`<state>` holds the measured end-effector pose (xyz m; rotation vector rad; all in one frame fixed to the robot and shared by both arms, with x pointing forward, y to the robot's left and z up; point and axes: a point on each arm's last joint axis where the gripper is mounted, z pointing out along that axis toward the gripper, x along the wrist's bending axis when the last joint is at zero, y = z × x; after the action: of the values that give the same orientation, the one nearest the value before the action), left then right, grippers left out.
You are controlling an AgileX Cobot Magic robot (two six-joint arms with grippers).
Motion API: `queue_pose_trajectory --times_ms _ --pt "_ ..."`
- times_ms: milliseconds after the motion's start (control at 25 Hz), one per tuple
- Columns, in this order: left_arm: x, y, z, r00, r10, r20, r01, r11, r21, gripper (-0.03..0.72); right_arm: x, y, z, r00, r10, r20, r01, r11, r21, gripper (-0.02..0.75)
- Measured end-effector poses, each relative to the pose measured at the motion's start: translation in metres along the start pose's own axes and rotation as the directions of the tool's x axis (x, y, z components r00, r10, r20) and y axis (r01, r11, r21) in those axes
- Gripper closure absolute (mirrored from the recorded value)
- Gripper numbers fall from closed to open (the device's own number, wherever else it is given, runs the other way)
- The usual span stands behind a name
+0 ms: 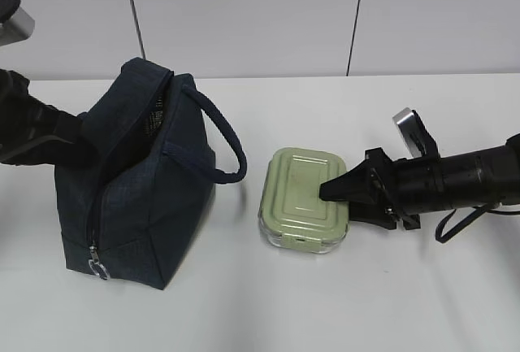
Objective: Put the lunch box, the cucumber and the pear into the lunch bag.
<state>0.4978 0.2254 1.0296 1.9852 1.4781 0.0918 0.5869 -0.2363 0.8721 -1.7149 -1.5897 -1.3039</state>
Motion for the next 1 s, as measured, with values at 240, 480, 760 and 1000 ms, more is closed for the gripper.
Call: queue_pose_trajectory --times_ms 240,480,760,1000 --pt "0.000 0.000 0.000 1.000 0.000 0.000 0.000 1.000 0.000 0.687 0.003 -0.001 -0.003 1.000 -0.021 -0.011 0.021 1.000 0.017 0.372" --pt "0.000 0.000 0.000 1.000 0.000 0.000 0.000 1.000 0.001 0.687 0.045 0.010 -0.031 0.980 -0.197 -0.007 0.196 0.980 -0.010 0.373" --pt "0.000 0.000 0.000 1.000 0.001 0.000 -0.001 1.000 0.001 0.687 0.120 0.026 -0.070 0.903 -0.429 -0.010 0.426 0.900 -0.092 0.374" --pt "0.000 0.000 0.000 1.000 0.001 0.000 -0.001 1.000 0.001 0.687 0.190 0.037 -0.073 0.819 -0.571 -0.059 0.560 0.818 -0.132 0.375"
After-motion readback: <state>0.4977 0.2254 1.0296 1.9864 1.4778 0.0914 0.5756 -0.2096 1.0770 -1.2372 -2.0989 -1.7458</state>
